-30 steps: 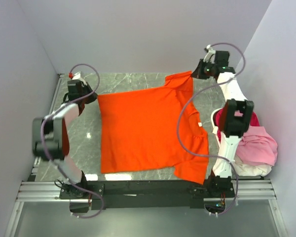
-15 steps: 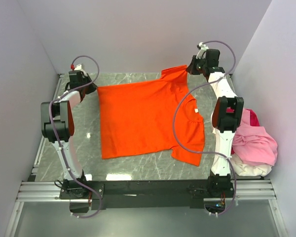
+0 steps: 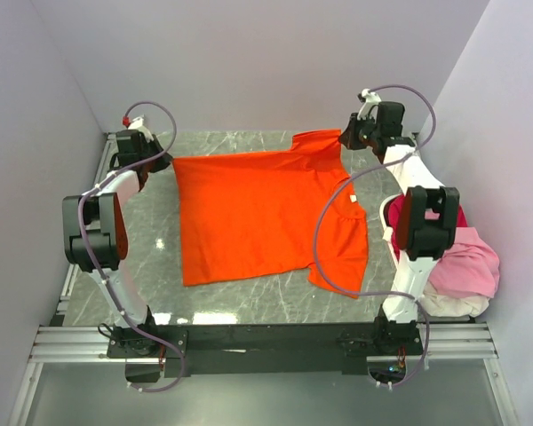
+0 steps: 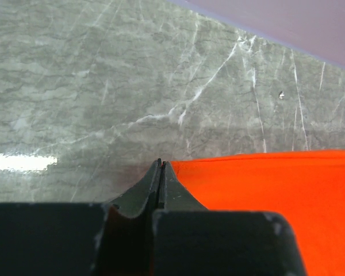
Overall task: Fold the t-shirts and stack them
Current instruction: Fold the tshirt
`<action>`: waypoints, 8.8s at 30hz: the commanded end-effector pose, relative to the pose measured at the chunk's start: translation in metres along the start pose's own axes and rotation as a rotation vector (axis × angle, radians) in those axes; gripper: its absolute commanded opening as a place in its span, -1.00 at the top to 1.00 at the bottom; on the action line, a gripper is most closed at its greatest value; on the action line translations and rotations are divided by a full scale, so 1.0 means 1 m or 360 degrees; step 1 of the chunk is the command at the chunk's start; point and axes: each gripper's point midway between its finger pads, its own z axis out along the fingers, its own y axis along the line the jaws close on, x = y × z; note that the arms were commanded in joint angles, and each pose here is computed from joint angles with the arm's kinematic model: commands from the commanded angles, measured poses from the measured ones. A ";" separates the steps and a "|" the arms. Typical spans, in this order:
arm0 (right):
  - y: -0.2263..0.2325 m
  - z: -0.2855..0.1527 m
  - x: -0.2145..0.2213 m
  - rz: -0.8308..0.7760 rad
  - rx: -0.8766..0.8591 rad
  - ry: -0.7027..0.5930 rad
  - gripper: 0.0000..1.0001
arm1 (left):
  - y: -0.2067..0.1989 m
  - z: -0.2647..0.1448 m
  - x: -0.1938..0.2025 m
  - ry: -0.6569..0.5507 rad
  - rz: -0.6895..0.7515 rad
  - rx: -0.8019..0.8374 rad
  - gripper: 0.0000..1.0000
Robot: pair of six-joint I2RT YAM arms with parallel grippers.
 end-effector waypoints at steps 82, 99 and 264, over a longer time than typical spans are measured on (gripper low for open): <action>0.124 -0.227 0.271 -0.1840 -0.1085 0.0930 -0.43 | -0.111 -0.256 0.223 0.0733 -0.0634 0.0043 -0.50; 0.125 -0.245 0.298 -0.1899 -0.1026 0.0878 -0.17 | -0.052 -0.263 0.280 0.0683 -0.1178 -0.0809 -0.23; 0.046 -0.081 0.106 -0.0708 -0.0165 0.0778 0.00 | -0.072 -0.161 0.061 0.0176 -0.0475 -0.0332 -0.32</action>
